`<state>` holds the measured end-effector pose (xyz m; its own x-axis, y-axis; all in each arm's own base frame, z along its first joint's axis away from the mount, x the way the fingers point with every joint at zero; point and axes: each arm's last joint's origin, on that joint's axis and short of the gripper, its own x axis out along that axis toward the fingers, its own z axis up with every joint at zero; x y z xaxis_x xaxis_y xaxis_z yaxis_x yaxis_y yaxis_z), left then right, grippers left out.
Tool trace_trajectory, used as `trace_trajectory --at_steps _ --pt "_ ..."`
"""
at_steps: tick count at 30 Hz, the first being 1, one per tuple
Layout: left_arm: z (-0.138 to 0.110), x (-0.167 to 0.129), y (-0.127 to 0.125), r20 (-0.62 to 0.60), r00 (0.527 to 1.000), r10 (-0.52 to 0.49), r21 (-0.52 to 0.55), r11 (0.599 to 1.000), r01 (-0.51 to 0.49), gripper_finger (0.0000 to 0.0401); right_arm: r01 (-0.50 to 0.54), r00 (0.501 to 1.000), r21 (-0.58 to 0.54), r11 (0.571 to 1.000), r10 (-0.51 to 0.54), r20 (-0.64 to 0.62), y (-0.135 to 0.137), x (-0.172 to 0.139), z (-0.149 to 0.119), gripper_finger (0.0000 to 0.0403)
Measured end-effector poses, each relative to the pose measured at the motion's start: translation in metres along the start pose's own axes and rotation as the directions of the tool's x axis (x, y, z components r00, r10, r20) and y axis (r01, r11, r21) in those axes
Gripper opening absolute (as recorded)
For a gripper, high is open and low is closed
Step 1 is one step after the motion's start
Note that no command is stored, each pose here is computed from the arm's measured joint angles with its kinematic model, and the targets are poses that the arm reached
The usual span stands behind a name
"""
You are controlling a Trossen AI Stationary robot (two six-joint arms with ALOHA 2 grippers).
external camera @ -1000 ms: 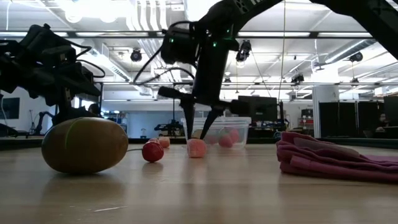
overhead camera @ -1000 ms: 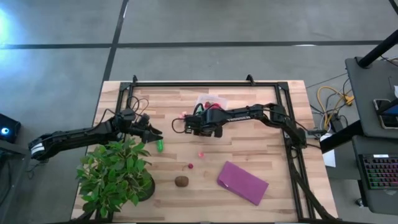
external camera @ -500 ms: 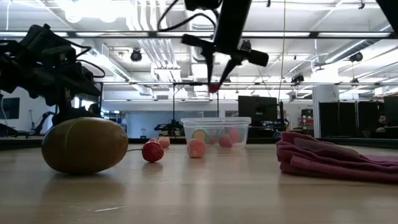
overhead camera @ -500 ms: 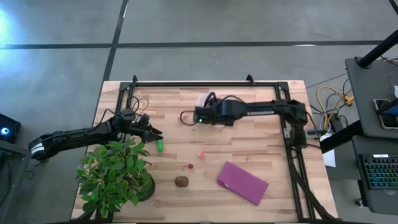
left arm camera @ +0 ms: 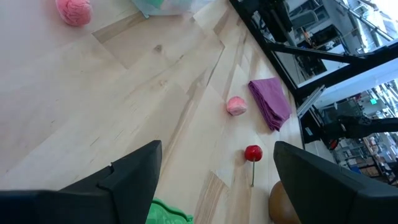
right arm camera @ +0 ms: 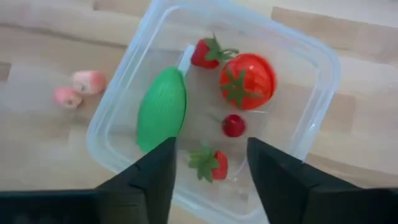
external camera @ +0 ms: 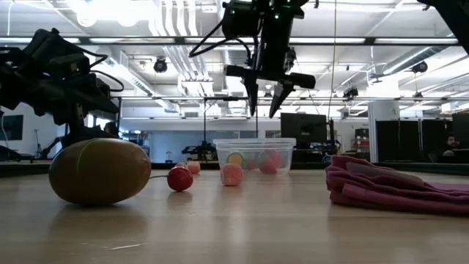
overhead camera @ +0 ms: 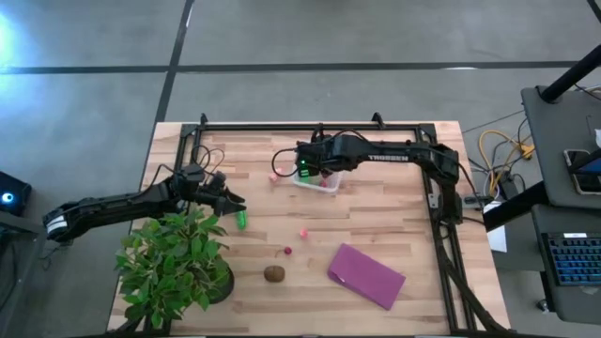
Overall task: Pick and placing Produce into tupperware
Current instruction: Put the bottom peach in the transparent bin
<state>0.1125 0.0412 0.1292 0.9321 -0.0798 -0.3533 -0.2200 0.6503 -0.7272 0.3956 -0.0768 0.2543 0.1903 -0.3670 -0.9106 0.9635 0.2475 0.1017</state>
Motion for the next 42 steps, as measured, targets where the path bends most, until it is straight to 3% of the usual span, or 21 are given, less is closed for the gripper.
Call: trace_trajectory --at_steps 2,4,5,8,11,12,13,16,17,18,20,23,24,27,30,34,42 --pt "0.000 0.000 0.000 0.000 1.000 0.000 0.000 1.000 0.000 0.0295 -0.029 0.999 -0.052 0.998 0.028 -0.025 0.004 -0.004 -0.007 0.0213" --pt "0.000 0.000 0.000 0.000 1.000 0.000 0.000 1.000 0.000 0.0295 -0.103 0.994 -0.201 0.974 0.095 -0.051 0.013 -0.011 -0.019 0.0225" --pt "0.000 0.000 0.000 0.001 1.000 0.000 0.000 1.000 0.000 0.0295 -0.149 0.989 -0.308 0.940 0.135 -0.065 0.019 -0.016 -0.027 0.0228" --pt "0.000 0.000 0.000 0.000 1.000 0.000 0.000 1.000 0.000 0.0295 -0.249 0.969 -0.571 0.782 0.206 -0.140 0.031 -0.032 -0.059 0.0232" --pt "0.000 0.000 0.000 0.000 1.000 0.001 0.000 1.000 -0.001 0.0295 -0.196 0.980 -0.726 0.659 0.158 -0.121 0.033 -0.036 -0.094 0.0231" --pt "0.000 0.000 0.000 0.000 1.000 0.000 0.000 1.000 0.000 0.0295 -0.153 0.988 -0.754 0.639 0.119 -0.099 0.032 -0.036 -0.104 0.0230" --pt "0.000 0.000 0.000 0.000 1.000 0.000 0.000 1.000 0.000 0.0295 -0.118 0.993 -0.760 0.640 0.079 -0.088 0.029 -0.035 -0.112 0.0229" --pt "0.000 0.000 0.000 0.000 1.000 0.001 0.000 1.000 -0.001 0.0295 -0.099 0.995 -0.692 0.715 0.054 -0.088 0.027 -0.032 -0.132 0.0225" --pt "0.000 0.000 0.000 0.000 1.000 0.000 0.000 1.000 0.000 0.0295 -0.110 0.994 -0.699 0.706 0.072 -0.084 0.029 -0.033 -0.139 0.0223" --pt "0.000 0.000 0.000 0.000 1.000 0.000 0.000 1.000 0.000 0.0295 -0.130 0.991 -0.731 0.670 0.099 -0.086 0.031 -0.034 -0.146 0.0221" --pt "0.000 0.000 0.000 0.000 1.000 0.000 0.000 1.000 0.000 0.0295 -0.218 0.971 -0.803 0.554 0.205 -0.122 0.040 -0.038 -0.161 0.0218" --pt "0.000 0.000 0.000 0.000 1.000 0.001 0.000 1.000 -0.001 0.0295 -0.350 0.917 -0.879 0.324 0.313 -0.249 0.048 -0.039 -0.178 0.0211" --pt "0.000 0.000 0.000 0.000 1.000 0.000 0.000 1.000 0.000 0.0295 -0.366 0.905 -0.892 0.264 0.325 -0.275 0.050 -0.037 -0.181 0.0208" --pt "0.000 0.000 0.000 0.000 1.000 0.000 0.000 1.000 0.000 0.0295 -0.342 0.910 -0.927 0.153 0.298 -0.287 0.050 -0.029 -0.186 0.0201" --pt "0.000 0.000 0.000 0.000 1.000 0.000 0.000 1.000 0.000 0.0295 -0.329 0.916 -0.936 0.125 0.284 -0.284 0.051 -0.021 -0.184 0.0195" --pt "0.000 0.000 0.000 0.000 1.000 0.000 0.000 1.000 0.000 0.0295 -0.321 0.921 -0.935 0.150 0.278 -0.271 0.053 -0.012 -0.176 0.0191" --pt "0.000 0.000 0.000 0.000 1.000 0.000 0.000 1.000 0.000 0.0295 -0.304 0.930 -0.943 0.137 0.260 -0.262 0.058 0.010 -0.173 0.0191"
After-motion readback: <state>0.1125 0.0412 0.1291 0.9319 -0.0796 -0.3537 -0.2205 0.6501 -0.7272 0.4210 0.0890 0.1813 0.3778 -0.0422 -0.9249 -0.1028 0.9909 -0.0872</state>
